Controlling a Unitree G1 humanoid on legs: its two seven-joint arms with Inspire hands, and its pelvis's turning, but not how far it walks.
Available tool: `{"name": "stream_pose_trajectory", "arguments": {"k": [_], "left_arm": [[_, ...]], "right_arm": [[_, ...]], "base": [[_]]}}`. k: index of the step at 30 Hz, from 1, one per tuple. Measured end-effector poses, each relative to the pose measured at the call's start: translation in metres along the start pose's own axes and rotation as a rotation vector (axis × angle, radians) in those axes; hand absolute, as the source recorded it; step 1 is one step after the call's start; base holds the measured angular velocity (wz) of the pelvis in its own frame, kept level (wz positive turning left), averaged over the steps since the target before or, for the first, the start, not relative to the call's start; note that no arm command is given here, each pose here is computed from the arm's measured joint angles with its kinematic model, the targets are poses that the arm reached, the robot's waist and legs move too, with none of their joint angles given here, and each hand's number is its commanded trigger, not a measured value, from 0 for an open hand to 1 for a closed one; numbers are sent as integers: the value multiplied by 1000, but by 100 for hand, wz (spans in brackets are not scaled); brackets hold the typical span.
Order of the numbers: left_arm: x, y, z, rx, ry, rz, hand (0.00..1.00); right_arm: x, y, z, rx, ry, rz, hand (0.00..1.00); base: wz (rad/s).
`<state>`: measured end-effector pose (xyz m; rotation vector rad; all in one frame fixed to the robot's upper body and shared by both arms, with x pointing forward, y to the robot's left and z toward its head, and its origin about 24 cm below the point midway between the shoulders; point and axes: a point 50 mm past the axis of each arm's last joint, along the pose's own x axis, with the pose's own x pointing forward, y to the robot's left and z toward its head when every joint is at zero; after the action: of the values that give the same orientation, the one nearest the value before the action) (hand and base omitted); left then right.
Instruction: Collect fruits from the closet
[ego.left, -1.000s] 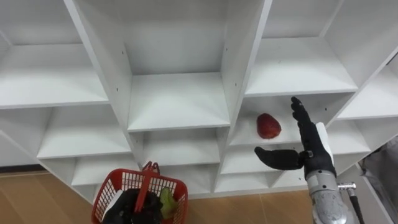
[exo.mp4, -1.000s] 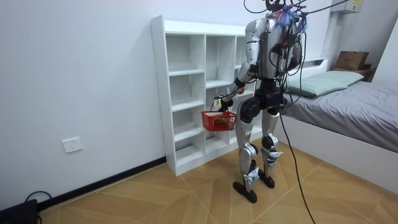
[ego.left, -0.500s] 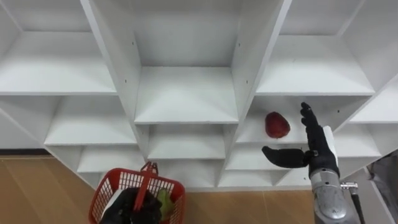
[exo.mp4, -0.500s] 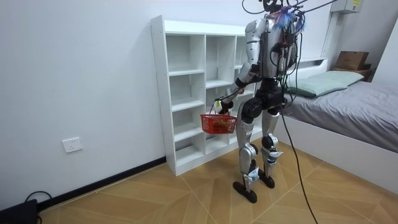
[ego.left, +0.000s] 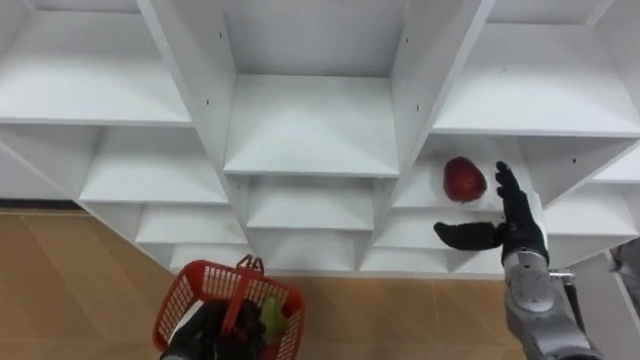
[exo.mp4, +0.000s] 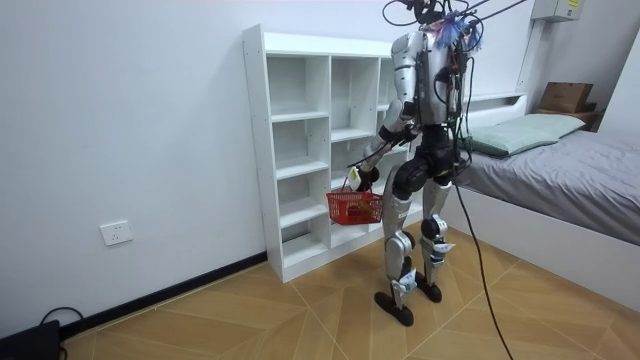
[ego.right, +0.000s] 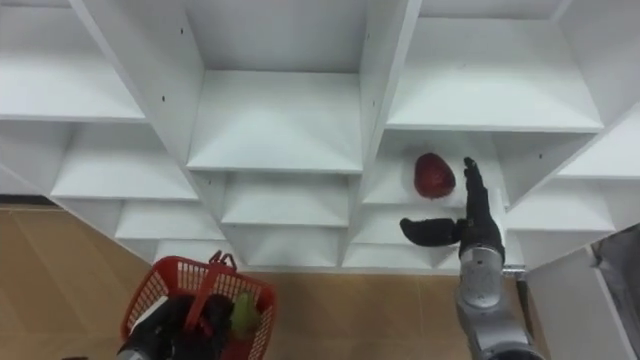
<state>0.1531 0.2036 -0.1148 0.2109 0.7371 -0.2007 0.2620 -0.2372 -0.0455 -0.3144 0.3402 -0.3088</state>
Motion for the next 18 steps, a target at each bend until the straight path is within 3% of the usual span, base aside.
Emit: {"name": "stream_pose_trajectory", "arguments": {"k": [18], "left_arm": [[13,4,20,71,-22,30,100]], "right_arm": [[27,-34,41,-22,-86,-207,0]], "base": [[3]]}}
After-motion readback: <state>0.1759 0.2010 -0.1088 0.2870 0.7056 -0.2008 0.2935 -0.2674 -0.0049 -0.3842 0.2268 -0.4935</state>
